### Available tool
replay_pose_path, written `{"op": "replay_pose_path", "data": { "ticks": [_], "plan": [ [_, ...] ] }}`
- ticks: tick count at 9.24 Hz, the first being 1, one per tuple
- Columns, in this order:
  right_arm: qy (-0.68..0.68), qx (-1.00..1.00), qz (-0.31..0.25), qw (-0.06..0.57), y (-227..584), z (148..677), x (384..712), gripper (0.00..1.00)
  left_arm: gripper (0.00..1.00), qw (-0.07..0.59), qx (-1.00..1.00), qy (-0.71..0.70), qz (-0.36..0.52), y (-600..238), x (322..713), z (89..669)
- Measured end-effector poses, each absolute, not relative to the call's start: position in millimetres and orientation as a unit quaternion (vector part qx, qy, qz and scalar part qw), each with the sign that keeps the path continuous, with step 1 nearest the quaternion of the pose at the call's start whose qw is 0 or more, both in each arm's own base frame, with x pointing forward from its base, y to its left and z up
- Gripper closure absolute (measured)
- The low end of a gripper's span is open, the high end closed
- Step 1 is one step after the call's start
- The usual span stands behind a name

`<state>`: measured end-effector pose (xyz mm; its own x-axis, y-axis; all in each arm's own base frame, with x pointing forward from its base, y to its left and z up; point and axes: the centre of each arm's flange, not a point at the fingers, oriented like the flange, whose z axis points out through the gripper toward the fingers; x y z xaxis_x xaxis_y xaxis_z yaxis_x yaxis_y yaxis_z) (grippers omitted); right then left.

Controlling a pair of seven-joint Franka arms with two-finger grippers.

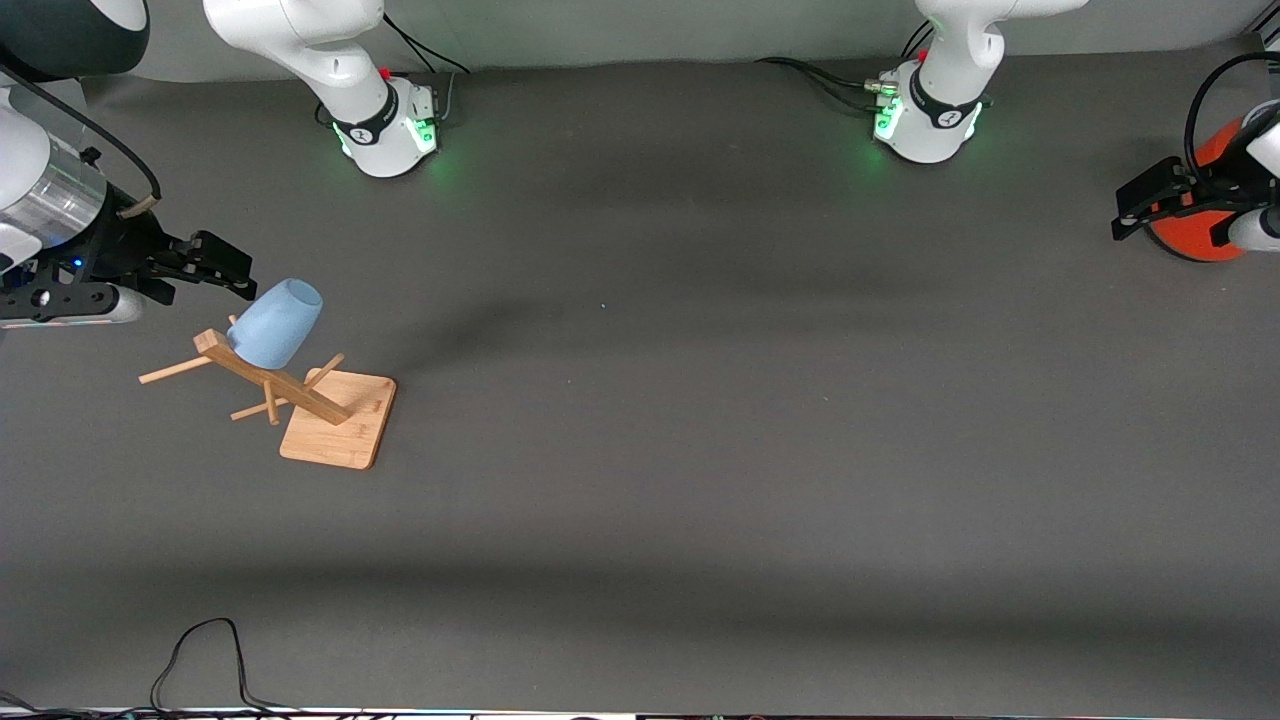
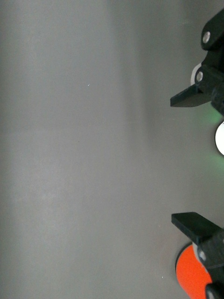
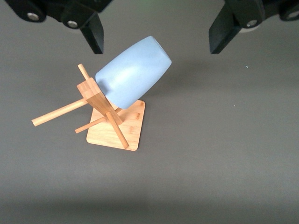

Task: Rotate and upright cup with both arms
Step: 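Reach the right gripper to the blue cup on the wooden stand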

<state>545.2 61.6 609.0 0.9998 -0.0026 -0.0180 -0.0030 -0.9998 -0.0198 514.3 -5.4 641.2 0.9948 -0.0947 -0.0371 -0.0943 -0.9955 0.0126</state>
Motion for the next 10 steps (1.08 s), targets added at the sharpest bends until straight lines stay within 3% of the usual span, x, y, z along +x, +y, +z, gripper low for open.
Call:
{"op": "replay_pose_path", "data": {
  "ticks": [5, 10],
  "plan": [
    [0.005, -1.0, 0.019, 0.022, 72, 601, 547, 0.0, 0.0, 0.005, 0.999, -0.047, -0.023, -5, 516, 637],
    [0.141, -0.986, 0.09, 0.023, 64, 540, 545, 0.0, 0.0, 0.005, 0.999, -0.047, -0.026, -5, 517, 634]
  ]
}}
